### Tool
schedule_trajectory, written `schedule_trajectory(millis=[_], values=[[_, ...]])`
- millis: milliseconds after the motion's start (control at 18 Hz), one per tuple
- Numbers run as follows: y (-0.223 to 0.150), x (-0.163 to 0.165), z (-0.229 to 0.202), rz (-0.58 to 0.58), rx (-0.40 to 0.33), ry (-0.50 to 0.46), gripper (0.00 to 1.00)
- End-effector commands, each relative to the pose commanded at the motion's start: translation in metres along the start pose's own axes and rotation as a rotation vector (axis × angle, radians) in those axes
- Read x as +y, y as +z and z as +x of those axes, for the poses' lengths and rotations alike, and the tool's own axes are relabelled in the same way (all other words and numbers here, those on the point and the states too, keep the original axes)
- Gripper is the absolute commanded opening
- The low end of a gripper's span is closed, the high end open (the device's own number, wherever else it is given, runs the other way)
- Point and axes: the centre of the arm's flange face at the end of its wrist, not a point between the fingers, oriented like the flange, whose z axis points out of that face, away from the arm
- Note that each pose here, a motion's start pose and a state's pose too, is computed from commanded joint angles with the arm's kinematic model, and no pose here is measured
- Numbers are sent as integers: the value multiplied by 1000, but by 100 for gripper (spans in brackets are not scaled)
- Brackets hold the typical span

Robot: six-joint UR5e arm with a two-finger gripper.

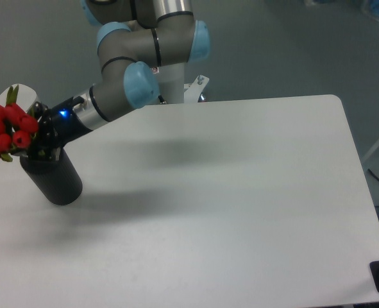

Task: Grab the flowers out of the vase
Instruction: 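Close the gripper around the tulip stems above the vase rim, then lift the tulips up out of the black vase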

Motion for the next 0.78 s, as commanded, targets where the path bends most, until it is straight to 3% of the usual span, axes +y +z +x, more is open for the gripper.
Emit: schedule_trajectory(millis=[278, 778], values=[[-25, -21, -2, 70, -28, -45, 19], [-66, -57, -19, 118, -84, -240, 19]])
